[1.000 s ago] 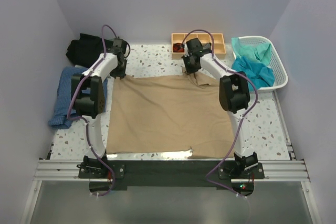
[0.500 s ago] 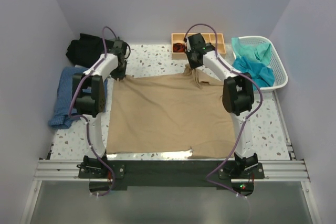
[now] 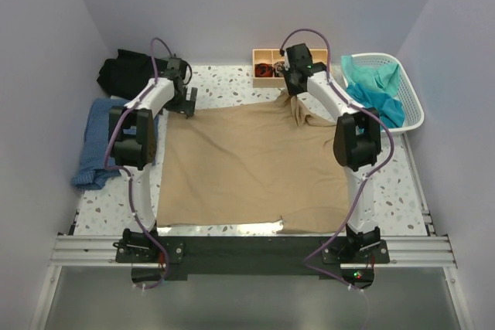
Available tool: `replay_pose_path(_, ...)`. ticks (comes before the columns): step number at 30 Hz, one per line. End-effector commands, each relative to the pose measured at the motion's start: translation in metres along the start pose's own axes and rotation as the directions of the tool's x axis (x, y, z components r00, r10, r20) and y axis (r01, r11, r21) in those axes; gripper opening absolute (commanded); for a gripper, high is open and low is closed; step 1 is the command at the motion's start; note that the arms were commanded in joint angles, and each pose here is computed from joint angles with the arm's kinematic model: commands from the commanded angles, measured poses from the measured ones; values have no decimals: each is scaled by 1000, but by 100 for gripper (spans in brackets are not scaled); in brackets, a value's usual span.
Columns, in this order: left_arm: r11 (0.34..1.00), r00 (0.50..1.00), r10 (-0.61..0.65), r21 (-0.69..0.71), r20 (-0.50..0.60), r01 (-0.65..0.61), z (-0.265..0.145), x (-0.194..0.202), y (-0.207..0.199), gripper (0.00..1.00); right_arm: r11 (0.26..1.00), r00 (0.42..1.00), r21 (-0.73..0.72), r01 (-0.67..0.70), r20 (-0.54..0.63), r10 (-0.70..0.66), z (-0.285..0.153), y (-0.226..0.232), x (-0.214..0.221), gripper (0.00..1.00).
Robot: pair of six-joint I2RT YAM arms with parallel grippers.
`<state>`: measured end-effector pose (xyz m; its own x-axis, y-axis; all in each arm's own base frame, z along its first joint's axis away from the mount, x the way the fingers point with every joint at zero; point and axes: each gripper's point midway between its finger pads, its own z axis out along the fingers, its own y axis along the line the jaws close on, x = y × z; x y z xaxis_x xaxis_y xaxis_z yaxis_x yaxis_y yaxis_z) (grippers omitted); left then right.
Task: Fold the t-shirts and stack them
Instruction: Fold the tshirt
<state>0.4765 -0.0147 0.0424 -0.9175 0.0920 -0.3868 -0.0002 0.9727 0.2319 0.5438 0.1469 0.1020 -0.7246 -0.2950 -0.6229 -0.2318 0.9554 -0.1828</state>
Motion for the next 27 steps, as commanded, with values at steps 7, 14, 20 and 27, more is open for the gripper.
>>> replay_pose_path(7,971,981,-128,218,147,94,4,-49,-25,100,1000,997,0,-30,75,30,-30,-14,-19,0)
replay_pose_path(14,964,971,-168,235,170,126,17,-57,-18,88,997,993,18,-75,91,73,-37,-38,-23,0)
replay_pose_path(20,967,975,-161,223,154,124,35,-52,-19,74,996,990,22,-90,114,87,-51,-51,-31,0)
replay_pose_path(27,965,977,-163,229,136,129,47,-42,-24,42,996,989,5,-93,120,91,-58,-48,-31,0)
